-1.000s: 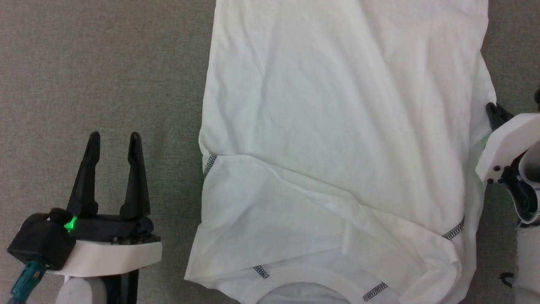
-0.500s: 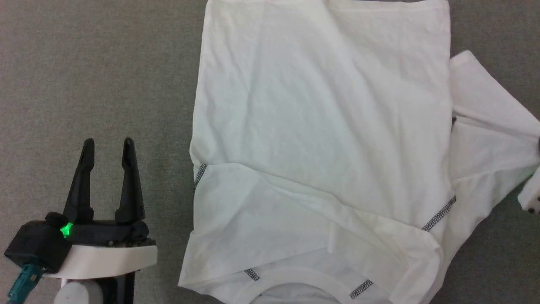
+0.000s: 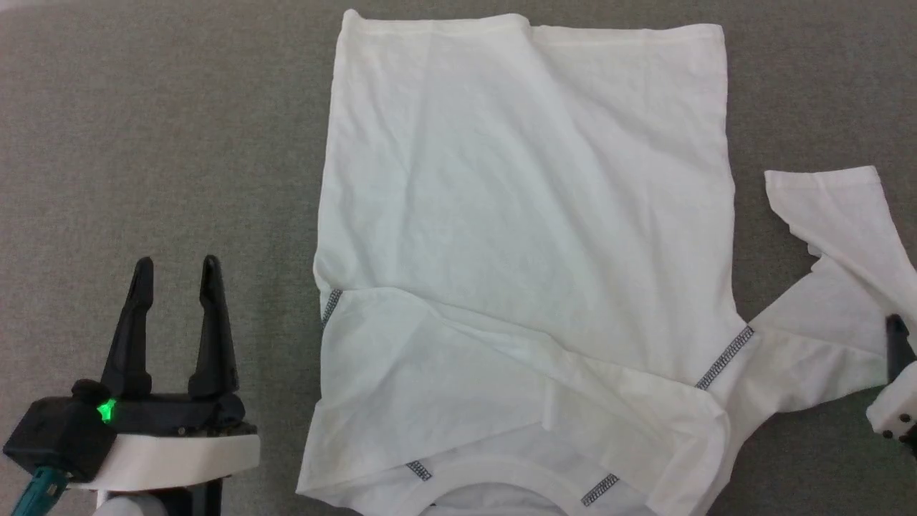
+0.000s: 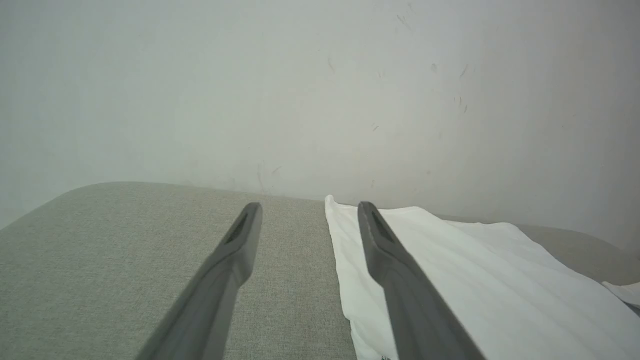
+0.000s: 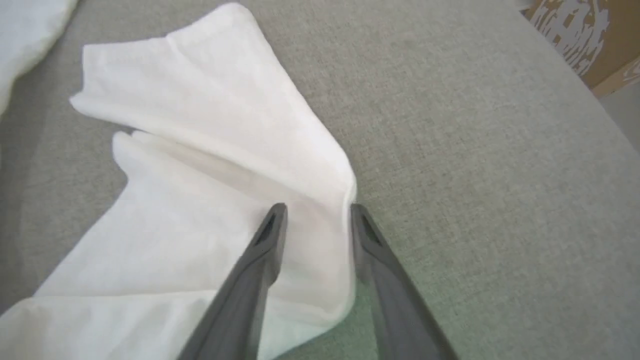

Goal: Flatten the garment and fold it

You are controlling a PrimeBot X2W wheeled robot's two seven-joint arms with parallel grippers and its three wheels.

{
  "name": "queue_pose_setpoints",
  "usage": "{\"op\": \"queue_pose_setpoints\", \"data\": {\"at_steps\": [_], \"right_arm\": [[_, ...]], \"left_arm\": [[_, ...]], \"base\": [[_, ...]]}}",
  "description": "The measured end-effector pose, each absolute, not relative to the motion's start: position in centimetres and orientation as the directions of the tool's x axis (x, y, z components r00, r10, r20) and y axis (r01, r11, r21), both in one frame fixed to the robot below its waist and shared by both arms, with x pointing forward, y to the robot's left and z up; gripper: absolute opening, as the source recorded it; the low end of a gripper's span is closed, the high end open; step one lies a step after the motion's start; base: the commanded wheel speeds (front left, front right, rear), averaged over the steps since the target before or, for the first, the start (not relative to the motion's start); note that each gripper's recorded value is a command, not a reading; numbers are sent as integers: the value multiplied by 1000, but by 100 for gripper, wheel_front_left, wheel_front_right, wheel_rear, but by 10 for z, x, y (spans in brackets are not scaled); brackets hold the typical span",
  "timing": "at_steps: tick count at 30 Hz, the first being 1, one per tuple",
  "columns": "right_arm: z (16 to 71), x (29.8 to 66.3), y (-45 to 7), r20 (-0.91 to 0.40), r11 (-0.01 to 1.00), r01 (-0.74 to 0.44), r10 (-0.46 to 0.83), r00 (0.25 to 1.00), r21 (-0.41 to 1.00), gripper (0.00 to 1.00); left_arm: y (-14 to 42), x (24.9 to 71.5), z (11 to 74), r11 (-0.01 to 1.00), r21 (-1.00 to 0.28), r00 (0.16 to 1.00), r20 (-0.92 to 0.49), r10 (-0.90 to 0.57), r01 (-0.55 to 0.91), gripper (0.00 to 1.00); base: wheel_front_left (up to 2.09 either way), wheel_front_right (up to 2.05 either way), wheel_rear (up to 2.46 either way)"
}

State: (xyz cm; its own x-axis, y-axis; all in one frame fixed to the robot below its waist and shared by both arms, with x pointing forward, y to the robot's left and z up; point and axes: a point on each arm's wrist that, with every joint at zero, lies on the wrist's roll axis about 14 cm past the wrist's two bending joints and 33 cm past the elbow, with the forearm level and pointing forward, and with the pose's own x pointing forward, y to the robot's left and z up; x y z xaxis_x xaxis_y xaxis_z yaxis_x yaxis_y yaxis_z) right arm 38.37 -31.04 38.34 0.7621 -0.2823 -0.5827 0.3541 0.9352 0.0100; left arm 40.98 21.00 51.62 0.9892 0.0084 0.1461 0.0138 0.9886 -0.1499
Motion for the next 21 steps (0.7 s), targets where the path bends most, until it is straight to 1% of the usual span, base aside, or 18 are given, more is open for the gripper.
{"op": "queue_pose_setpoints", "data": {"at_steps": [5, 8, 10, 14, 18, 21], "right_arm": [[428, 417, -302, -453, 948, 313, -260, 853, 46, 100], [446, 434, -302, -418, 961, 277, -247, 874, 10, 100], [452, 443, -306, -414, 968, 243, -246, 877, -61, 100], [453, 461, -313, -427, 968, 222, -250, 869, -115, 100], [434, 474, -310, -486, 971, 184, -235, 842, -150, 100], [417, 480, -307, -535, 974, 169, -223, 815, -149, 100]], "left_arm": [[208, 411, 521, 989, -145, 987, 160, 0, 24, 100], [207, 412, 521, 989, -143, 987, 162, -3, 27, 100], [207, 413, 518, 990, -142, 988, 156, -5, 27, 100], [206, 416, 510, 989, -142, 991, 135, -10, 29, 100], [205, 421, 502, 990, -139, 993, 116, -16, 32, 100], [205, 425, 497, 990, -135, 994, 104, -20, 34, 100]], "base": [[0, 0, 0], [0, 0, 0], [0, 0, 0], [0, 0, 0], [0, 0, 0], [0, 0, 0]]}}
